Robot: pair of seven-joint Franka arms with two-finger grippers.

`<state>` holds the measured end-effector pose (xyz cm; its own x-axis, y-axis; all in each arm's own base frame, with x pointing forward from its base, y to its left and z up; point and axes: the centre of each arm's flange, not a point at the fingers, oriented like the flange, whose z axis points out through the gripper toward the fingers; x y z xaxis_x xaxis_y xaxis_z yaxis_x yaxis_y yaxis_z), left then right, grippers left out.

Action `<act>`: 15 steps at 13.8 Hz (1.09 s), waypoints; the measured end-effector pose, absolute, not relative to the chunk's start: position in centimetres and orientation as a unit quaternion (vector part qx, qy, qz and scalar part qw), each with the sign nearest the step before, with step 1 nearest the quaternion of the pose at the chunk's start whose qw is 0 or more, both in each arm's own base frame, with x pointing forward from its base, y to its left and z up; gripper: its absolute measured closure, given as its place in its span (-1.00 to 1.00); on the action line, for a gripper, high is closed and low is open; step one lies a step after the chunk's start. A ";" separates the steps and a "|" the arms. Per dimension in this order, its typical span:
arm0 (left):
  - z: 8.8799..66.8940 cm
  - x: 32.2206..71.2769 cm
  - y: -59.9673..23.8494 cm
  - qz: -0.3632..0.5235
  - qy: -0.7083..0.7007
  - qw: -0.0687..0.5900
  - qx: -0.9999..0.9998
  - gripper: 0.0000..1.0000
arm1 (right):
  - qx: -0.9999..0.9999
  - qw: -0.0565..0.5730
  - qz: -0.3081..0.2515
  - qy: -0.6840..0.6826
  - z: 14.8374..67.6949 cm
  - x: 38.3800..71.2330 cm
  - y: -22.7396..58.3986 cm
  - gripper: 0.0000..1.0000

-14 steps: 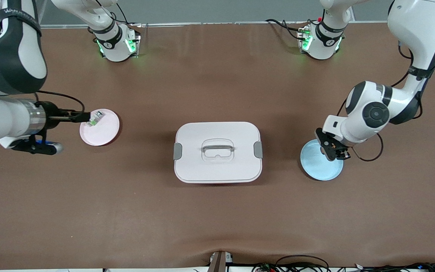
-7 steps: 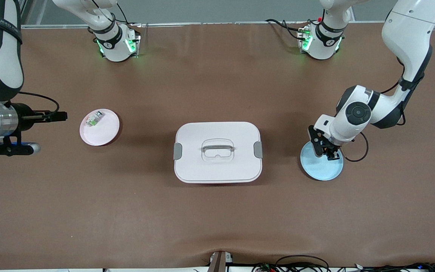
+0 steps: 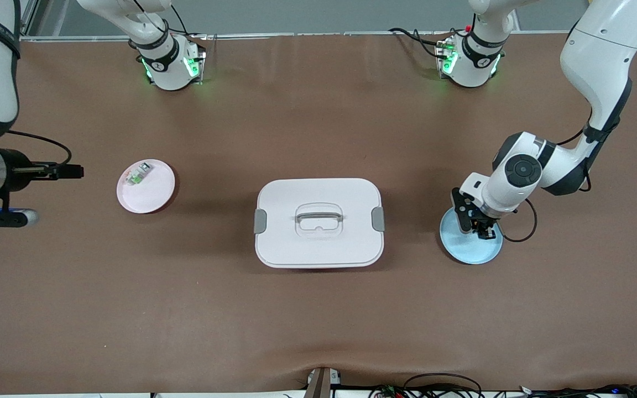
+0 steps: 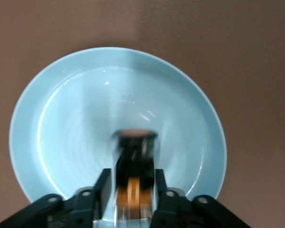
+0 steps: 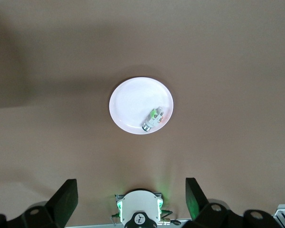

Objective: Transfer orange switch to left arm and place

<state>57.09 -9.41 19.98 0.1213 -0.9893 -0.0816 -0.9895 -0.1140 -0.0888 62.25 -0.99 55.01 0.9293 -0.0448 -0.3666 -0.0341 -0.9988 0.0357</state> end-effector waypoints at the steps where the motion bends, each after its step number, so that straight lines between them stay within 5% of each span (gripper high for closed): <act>1: 20.3 57.5 -9.3 -0.003 0.654 0.063 -0.754 -0.19 | 0.983 0.015 -0.178 -0.030 55.8 62.3 -1.4 -1.00; 5: 23.6 60.3 -8.5 -0.010 0.590 0.080 -0.803 -0.97 | 0.985 0.022 -0.153 -0.081 58.3 61.9 -1.6 -1.00; 11: 35.8 65.1 -8.6 0.007 0.422 0.059 -0.905 -1.00 | 0.991 0.052 -0.119 -0.008 63.2 59.7 -0.9 -1.00; 15: 43.4 66.5 -7.8 0.007 0.251 0.017 -0.968 -1.00 | 0.993 0.008 -0.115 0.039 63.7 59.3 -2.4 -1.00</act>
